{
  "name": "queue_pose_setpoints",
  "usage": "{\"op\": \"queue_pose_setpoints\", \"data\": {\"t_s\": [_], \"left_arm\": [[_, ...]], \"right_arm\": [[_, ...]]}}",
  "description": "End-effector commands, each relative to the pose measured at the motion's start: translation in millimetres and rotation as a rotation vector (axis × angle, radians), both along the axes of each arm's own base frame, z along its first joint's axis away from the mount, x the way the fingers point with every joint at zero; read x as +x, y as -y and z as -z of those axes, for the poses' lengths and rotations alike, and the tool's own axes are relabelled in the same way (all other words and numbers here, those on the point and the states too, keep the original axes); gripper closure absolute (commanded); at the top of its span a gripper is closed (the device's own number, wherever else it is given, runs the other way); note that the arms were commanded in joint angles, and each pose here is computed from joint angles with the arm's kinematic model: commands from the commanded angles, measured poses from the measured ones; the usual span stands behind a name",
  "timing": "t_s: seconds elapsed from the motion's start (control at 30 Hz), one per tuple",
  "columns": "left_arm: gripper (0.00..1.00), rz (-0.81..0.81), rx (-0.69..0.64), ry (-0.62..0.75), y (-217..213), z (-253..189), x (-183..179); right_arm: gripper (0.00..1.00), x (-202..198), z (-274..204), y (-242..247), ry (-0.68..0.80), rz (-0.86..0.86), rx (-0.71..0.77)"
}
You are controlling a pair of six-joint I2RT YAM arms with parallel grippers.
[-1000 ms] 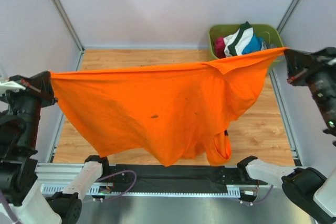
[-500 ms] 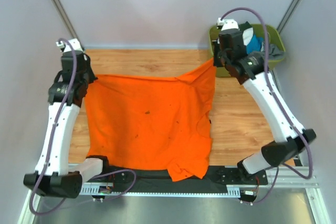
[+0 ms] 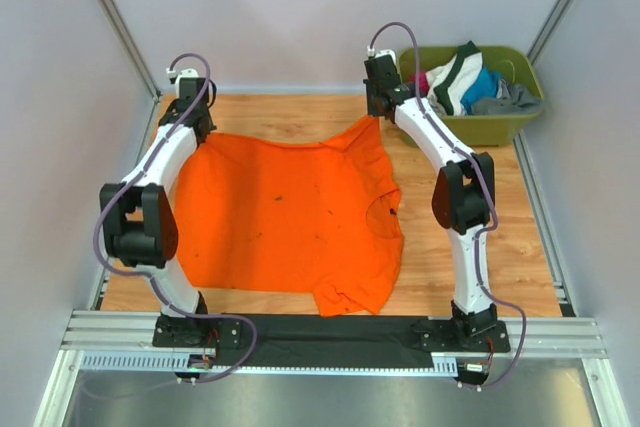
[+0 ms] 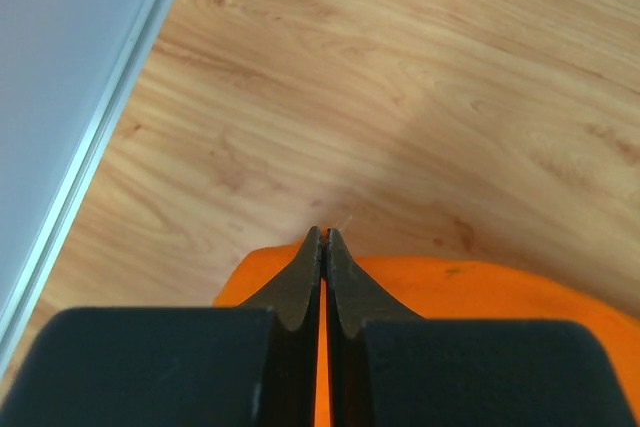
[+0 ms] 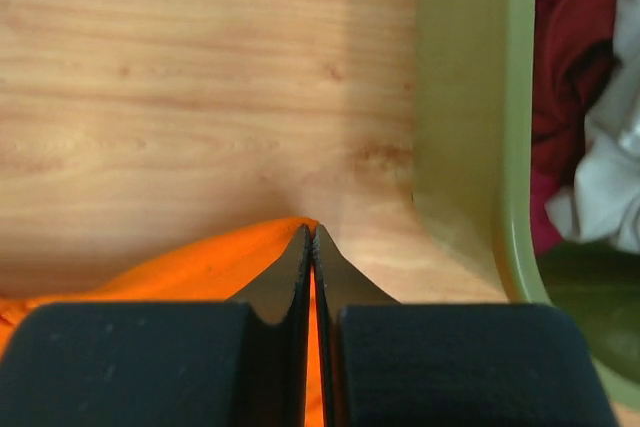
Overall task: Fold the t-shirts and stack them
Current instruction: Flatten the tshirt out
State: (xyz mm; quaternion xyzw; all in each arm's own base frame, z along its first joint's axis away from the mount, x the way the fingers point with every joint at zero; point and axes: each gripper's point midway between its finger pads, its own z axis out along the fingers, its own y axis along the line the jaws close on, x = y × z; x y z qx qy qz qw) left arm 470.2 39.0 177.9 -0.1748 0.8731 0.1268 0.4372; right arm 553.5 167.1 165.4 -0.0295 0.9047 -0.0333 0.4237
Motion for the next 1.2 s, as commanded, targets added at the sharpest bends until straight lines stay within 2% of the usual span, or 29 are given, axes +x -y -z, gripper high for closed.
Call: {"op": "queue_pose_setpoints", "data": {"t_s": [0.0,0.17,0.27,0.3,0.33,0.5,0.57,0.6,0.63,0.83,0.9,1.03,1.17], "left_arm": [[1.0,-0.014,0.017,0.136,-6.9,-32.2,37.4],[1.0,0.017,-0.015,0.188,-3.0,-47.2,57.8],[1.0,0.031,-0.019,0.226,-1.2,-72.6,48.0],[1.0,0.034,-0.021,0.244,-0.9,-81.3,42.4],[1.0,0.036,-0.026,0.276,-0.7,-96.5,27.6],[1.0,0.062,-0.032,0.373,1.9,-143.7,-30.0],[1.0,0.064,-0.035,0.426,1.5,-165.7,-60.9],[1.0,0.072,-0.037,0.414,2.4,-163.0,-72.7],[1.0,0.078,-0.036,0.468,2.4,-182.9,-92.9],[1.0,0.104,-0.033,0.563,4.9,-219.2,-165.0],[1.0,0.122,-0.026,0.606,6.2,-237.8,-190.1],[1.0,0.145,-0.008,0.683,5.9,-273.3,-231.8],[1.0,0.143,0.006,0.747,3.0,-305.0,-269.3]], "right_arm": [[1.0,40.8,-65.5,-1.3,0.216,0.012,0.034],[1.0,50.9,-95.6,-0.5,0.28,0.014,0.087],[1.0,35.4,-130.2,0.9,0.322,0.001,0.123],[1.0,27.6,-125.2,2.1,0.305,-0.002,0.12],[1.0,12.4,-152.5,6.5,0.344,-0.001,0.14],[1.0,-44.8,-211.0,22.4,0.449,-0.022,0.162],[1.0,-79.0,-240.9,30.0,0.5,-0.038,0.146],[1.0,-91.2,-251.5,32.6,0.519,-0.045,0.139],[1.0,-114.7,-278.1,36.6,0.572,-0.055,0.152],[1.0,-200.5,-333.7,53.9,0.663,-0.091,0.104],[1.0,-220.7,-344.4,60.7,0.696,-0.09,0.037],[1.0,-274.6,-386.8,70.6,0.811,-0.14,0.052],[1.0,-309.0,-417.1,91.3,0.874,-0.14,0.074]]}}
